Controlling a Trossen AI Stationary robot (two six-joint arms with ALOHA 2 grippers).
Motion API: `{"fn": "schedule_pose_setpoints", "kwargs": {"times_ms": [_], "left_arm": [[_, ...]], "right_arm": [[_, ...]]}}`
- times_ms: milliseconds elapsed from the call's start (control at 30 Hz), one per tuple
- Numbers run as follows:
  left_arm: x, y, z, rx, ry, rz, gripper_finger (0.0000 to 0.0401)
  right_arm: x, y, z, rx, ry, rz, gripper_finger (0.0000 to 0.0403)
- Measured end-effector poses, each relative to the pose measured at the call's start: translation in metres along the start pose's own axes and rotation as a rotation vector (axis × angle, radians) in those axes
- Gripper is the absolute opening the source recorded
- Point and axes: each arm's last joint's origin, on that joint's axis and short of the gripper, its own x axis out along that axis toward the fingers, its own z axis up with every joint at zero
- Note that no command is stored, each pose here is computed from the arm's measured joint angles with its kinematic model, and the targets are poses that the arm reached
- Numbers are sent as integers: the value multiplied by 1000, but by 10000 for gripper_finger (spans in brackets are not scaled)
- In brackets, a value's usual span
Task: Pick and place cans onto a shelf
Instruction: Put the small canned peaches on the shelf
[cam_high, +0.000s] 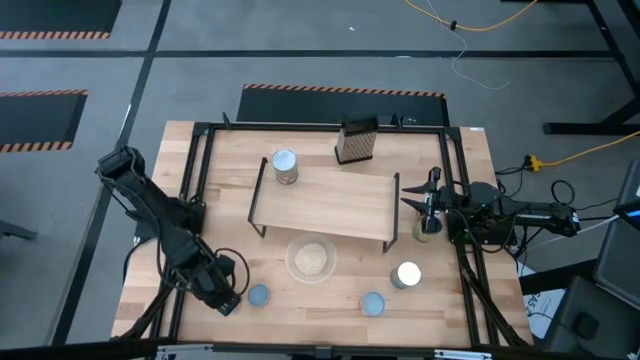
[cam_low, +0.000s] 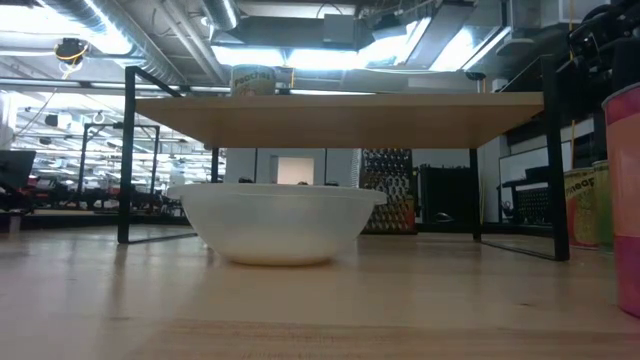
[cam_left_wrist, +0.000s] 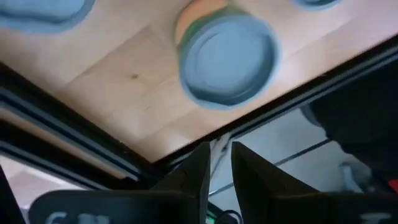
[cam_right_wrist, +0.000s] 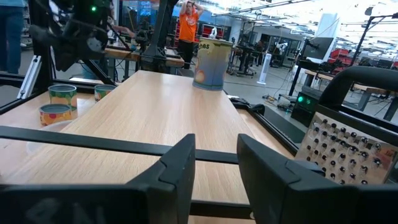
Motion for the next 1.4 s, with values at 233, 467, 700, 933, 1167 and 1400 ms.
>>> {"fn": "schedule_pose_setpoints", "kwargs": {"times_ms": [233, 467, 700, 933, 1167, 1400], "left_arm": [[20, -1, 3, -18, -30, 82, 58], [28, -2, 6, -29, -49, 114, 58], [28, -2, 7, -27, -94, 104, 58], [28, 0, 9, -32, -137, 115, 58], [28, 1, 9, -34, -140, 121, 58], [27, 1, 11, -29, -194, 109, 58]], "right_arm": [[0, 0, 0, 0, 0, 0, 124], [0, 0, 0, 0, 0, 0, 124], [0, 0, 0, 0, 0, 0, 124], [0, 0, 0, 0, 0, 0, 124], [0, 0, 0, 0, 0, 0, 124], [0, 0, 0, 0, 0, 0, 124]]}}
